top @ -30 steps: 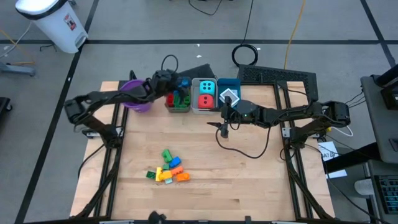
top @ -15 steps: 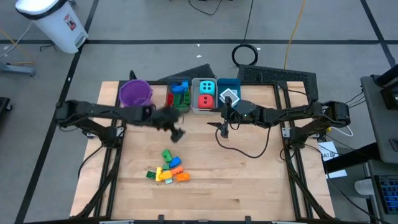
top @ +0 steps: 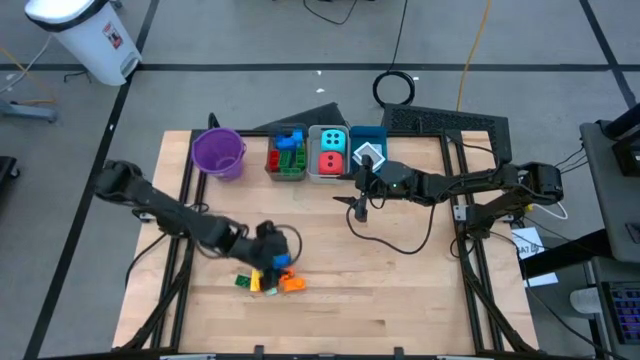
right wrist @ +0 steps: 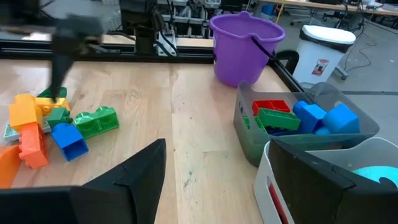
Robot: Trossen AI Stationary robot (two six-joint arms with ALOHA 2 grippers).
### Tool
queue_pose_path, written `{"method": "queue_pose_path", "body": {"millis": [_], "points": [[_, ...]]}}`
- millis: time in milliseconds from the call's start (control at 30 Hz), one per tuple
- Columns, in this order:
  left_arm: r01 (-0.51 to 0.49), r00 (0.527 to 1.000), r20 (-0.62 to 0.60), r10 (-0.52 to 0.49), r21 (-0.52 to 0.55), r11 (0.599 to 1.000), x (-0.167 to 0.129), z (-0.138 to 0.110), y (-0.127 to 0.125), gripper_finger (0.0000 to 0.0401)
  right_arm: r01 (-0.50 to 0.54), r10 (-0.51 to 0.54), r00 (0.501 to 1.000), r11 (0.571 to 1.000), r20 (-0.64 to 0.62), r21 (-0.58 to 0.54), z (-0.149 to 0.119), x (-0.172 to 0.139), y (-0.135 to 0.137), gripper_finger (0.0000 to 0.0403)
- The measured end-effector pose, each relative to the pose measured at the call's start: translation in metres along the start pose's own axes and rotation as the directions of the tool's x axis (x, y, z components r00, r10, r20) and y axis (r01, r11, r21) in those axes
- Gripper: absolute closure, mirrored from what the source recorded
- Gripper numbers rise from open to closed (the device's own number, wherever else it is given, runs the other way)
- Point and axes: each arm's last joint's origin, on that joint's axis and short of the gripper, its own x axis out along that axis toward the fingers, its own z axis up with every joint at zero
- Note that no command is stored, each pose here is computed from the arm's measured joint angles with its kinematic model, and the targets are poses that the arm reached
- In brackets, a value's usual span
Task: Pick & Place Toys
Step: Put the orange game piece into the black bin
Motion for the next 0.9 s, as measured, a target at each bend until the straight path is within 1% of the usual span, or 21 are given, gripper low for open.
{"method": "queue_pose_path", "body": {"millis": [67, 133, 300, 367, 500, 600, 800, 900], "points": [[0.004, 1.0, -0.017, -0.003, 0.027, 1.0, 0.01, -0.007, -0.01, 0.0034, 0.0, 0.0, 1.0, 1.0, 0.001, 0.0, 0.0, 0.0, 0.0, 0.0147], [0.018, 0.998, -0.06, -0.016, 0.037, 0.999, 0.022, -0.015, -0.016, 0.0034, 0.0, 0.0, 1.0, 1.0, 0.0, 0.0, 0.0, 0.0, 0.0, 0.0147], [0.026, 0.983, -0.181, -0.024, 0.005, 1.0, 0.047, -0.033, -0.022, 0.0034, 0.0, 0.0, 1.0, 1.0, 0.0, 0.0, 0.0, 0.0, 0.0, 0.0147], [0.007, 0.973, -0.231, -0.009, -0.01, 1.0, 0.055, -0.04, -0.023, 0.0034, 0.001, -0.001, 1.0, 1.0, 0.003, 0.0, 0.0, 0.0, 0.0, 0.0147], [-0.047, 0.956, -0.291, 0.032, -0.043, 0.998, 0.067, -0.05, -0.019, 0.0034, 0.001, -0.001, 1.0, 1.0, 0.008, 0.0, 0.001, 0.0, 0.0, 0.0147], [-0.076, 0.95, -0.305, 0.063, -0.032, 0.997, 0.074, -0.052, -0.016, 0.0034, 0.001, -0.001, 1.0, 1.0, 0.008, 0.0, 0.001, 0.0, 0.0, 0.0147], [-0.133, 0.937, -0.327, 0.121, -0.015, 0.991, 0.077, -0.051, -0.006, 0.0034, 0.001, -0.001, 1.0, 1.0, 0.007, 0.0, 0.001, 0.0, 0.0, 0.0147], [-0.156, 0.934, -0.329, 0.142, -0.017, 0.988, 0.078, -0.05, -0.001, 0.0047, 0.001, -0.001, 1.0, 1.0, 0.007, 0.0, 0.001, 0.0, 0.0, 0.0147]]}}
